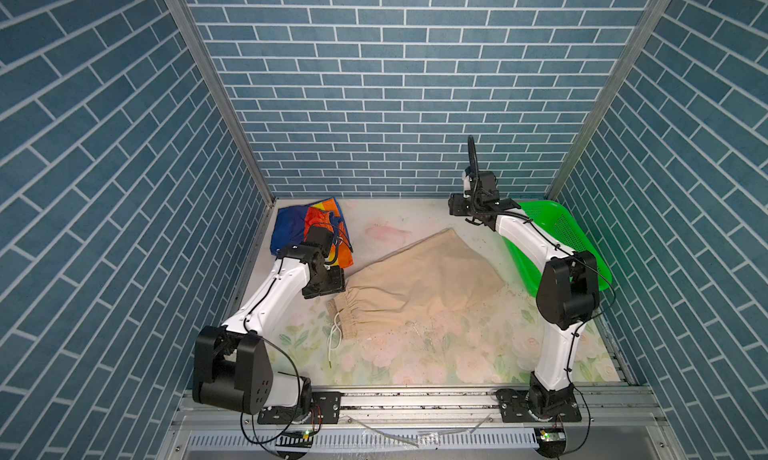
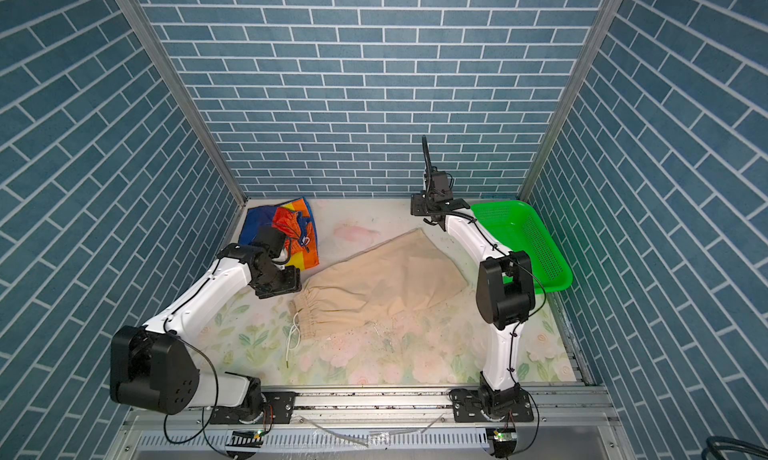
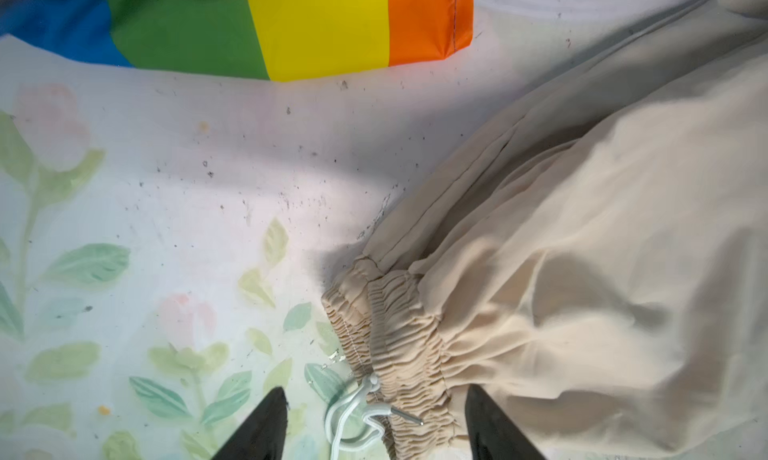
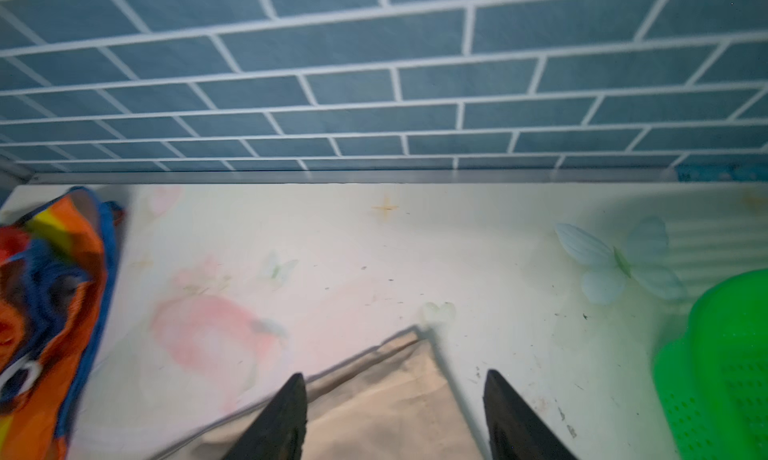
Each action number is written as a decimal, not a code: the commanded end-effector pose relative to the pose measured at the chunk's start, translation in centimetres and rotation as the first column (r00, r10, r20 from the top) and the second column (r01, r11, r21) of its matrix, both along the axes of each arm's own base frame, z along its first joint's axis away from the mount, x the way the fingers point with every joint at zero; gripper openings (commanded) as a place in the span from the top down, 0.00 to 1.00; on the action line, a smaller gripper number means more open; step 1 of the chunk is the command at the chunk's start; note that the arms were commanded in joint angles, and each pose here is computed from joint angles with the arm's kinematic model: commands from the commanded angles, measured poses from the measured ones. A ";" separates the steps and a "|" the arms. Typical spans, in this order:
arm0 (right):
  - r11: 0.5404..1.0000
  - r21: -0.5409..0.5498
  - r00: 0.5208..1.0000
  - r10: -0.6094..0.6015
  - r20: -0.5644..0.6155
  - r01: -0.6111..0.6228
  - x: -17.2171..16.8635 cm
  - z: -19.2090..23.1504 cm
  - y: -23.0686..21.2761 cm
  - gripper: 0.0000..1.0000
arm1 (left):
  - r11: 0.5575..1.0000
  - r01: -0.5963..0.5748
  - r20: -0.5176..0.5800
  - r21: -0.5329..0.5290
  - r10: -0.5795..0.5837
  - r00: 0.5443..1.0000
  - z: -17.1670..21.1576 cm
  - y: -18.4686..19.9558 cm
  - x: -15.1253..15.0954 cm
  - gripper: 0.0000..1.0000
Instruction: Fold and stack the shorts
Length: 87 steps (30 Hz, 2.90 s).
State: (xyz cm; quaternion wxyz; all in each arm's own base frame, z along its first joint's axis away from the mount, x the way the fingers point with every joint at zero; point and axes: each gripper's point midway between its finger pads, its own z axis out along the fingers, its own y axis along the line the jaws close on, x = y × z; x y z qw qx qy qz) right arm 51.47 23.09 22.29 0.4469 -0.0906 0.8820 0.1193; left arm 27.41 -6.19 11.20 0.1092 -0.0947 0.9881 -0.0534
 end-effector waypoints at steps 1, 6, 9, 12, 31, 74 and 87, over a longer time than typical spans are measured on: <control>0.986 -0.123 0.994 0.109 -0.005 -0.109 -4.6 -2.2 3.6 0.34 | 0.999 -0.025 -0.045 -0.029 0.024 0.999 -1.8 -0.2 -1.2 0.41; 0.915 -0.130 0.923 0.385 0.005 -0.381 -13.0 -4.7 11.3 0.41 | 0.994 -0.046 -0.012 -0.100 0.045 0.999 -2.2 -0.9 -2.2 0.81; 0.868 -0.166 0.876 0.480 0.038 -0.469 -17.1 -6.3 14.8 0.36 | 0.982 -0.075 0.042 -0.174 0.084 0.996 -2.0 -1.3 -2.6 0.77; 0.823 -0.229 0.834 0.547 0.071 -0.520 -20.1 -7.2 17.7 0.29 | 0.955 -0.117 0.093 -0.274 0.147 0.985 -2.1 -1.9 -2.7 0.34; 0.498 -0.555 0.554 0.829 0.079 -0.666 -29.2 -9.4 25.8 0.01 | 0.830 -0.344 0.195 -0.438 0.462 0.865 3.2 4.1 -6.0 0.00; 0.157 -0.493 0.201 0.979 -0.037 -0.856 -38.6 -16.9 29.5 0.06 | 0.697 -0.453 0.045 -0.556 0.570 0.821 4.3 5.8 -6.9 0.01; 0.295 -0.466 0.348 0.937 -0.029 -0.834 -35.5 -17.5 29.3 1.00 | 0.691 -0.463 0.029 -0.555 0.572 0.820 3.7 5.7 -7.2 0.00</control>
